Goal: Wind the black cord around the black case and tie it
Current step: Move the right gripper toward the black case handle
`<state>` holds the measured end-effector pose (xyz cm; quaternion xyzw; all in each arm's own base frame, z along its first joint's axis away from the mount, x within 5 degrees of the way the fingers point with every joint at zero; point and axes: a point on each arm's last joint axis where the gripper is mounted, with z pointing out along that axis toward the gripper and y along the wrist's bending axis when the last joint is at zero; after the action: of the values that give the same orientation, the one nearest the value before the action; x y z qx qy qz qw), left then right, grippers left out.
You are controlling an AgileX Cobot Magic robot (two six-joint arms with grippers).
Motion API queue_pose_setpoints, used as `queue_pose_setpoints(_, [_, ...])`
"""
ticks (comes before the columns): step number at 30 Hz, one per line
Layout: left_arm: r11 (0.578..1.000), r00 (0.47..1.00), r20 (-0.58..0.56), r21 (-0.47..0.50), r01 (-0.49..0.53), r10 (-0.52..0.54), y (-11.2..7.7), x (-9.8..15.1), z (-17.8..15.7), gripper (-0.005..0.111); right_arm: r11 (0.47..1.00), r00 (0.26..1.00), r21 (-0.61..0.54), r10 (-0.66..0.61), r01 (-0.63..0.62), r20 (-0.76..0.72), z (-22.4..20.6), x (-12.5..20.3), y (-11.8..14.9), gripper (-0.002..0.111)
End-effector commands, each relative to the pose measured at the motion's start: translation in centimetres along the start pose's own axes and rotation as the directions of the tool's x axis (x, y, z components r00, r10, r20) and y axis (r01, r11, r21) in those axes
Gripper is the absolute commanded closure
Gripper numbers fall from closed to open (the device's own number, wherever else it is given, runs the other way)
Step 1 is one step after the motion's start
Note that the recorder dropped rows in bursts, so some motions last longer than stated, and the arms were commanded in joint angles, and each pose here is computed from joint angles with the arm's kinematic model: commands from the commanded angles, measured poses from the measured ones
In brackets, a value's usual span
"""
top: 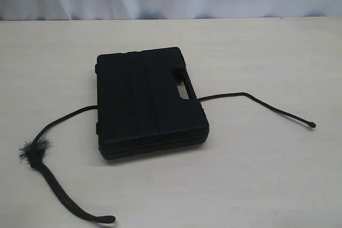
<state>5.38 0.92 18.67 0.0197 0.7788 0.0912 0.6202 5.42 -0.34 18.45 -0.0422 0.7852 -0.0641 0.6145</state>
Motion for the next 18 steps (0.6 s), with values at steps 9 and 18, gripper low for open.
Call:
queue_pose_setpoints(9, [0.956, 0.951, 0.114, 0.096, 0.276, -0.286, -0.6, -1.2, -0.1, 0.107, 0.664, 0.643, -0.218, 0.748, -0.715, 0.166, -0.4, -2.4, 0.2, 0.103])
queue_pose_setpoints(18, [0.816, 0.794, 0.191, 0.191, 0.546, -0.577, -0.5, -2.3, -0.3, 0.107, 0.616, 0.568, -0.232, 0.786, -0.753, 0.245, -0.6, -3.0, -0.5, 0.103])
